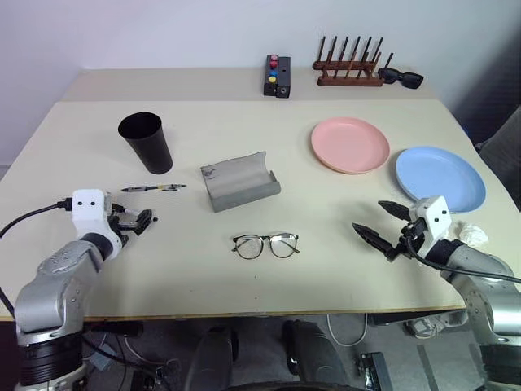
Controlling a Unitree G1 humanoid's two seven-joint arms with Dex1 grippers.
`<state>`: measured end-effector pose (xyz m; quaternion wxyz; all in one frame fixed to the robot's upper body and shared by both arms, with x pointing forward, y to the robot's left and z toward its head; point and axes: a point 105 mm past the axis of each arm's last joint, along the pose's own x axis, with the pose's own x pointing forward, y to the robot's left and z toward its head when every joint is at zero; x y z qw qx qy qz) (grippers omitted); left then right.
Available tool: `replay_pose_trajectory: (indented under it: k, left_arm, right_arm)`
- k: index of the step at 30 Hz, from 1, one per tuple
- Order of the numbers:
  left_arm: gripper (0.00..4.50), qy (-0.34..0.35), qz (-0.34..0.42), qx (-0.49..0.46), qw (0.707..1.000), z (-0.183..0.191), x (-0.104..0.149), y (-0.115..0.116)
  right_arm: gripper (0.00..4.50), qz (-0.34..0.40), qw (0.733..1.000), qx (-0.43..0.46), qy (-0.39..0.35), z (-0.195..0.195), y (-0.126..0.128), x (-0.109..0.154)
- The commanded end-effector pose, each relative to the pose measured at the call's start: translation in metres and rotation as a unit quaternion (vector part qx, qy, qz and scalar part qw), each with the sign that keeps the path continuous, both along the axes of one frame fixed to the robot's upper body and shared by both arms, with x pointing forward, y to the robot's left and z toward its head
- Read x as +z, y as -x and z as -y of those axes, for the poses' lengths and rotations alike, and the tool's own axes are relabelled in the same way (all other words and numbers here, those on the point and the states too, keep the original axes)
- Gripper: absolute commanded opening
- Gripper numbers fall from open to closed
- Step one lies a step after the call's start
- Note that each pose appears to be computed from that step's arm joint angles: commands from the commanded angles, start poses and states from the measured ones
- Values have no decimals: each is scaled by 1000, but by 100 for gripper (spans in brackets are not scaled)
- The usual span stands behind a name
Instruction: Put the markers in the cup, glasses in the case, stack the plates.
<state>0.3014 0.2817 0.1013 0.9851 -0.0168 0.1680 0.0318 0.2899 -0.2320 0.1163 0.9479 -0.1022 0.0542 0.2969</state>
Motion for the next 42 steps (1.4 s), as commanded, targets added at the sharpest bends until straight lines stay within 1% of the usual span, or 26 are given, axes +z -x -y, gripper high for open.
replay_pose_trajectory:
  k: [1,4,9,12,14,15,19,20,22,23,29,33,35,38,40,42]
  left_arm:
    - [450,-6,13,57,998,-3,11,-2]
    - [450,1,-7,107,994,-3,6,-2]
    - [450,13,-25,157,987,-1,7,-7]
    - [450,-2,-61,176,983,-1,2,-8]
    - [398,-3,-73,188,979,-2,0,-8]
    - [365,-3,-76,193,978,-2,0,-8]
    - [173,6,-116,211,970,-1,-8,-7]
    - [113,8,-121,214,969,0,-9,-7]
    - [12,11,-134,215,967,1,-11,-6]
    - [4,15,-137,214,967,2,-12,-7]
    - [4,20,-103,214,971,4,-3,-14]
    - [4,8,-79,234,969,-1,4,-14]
    - [4,-4,-54,231,972,-3,11,-17]
    - [4,-7,40,225,973,-8,41,-24]
    - [4,-8,122,227,966,-13,67,-27]
    - [4,-11,201,206,957,-12,93,-27]
  right_arm:
    - [449,19,1000,9,-1,-4,-3,8]
    - [449,19,1000,13,-1,-6,-5,8]
    - [449,20,1000,17,-1,-9,-6,9]
    - [449,21,1000,18,-1,-10,-6,9]
    - [450,21,1000,18,-1,-11,-6,10]
    - [450,22,1000,18,-1,-11,-6,10]
    - [450,22,1000,17,-1,-12,-3,11]
    - [450,22,1000,17,-1,-12,-3,11]
    - [450,22,1000,16,-1,-11,-2,11]
    - [450,22,1000,15,-1,-10,-2,11]
    - [450,22,1000,12,0,-8,-3,10]
    - [450,23,1000,12,-1,-8,-3,10]
    - [450,23,1000,12,-1,-8,-3,9]
    - [450,23,1000,12,-1,-8,-3,8]
    - [450,24,1000,11,-1,-8,-4,8]
    - [450,25,1000,12,-2,-8,-5,8]
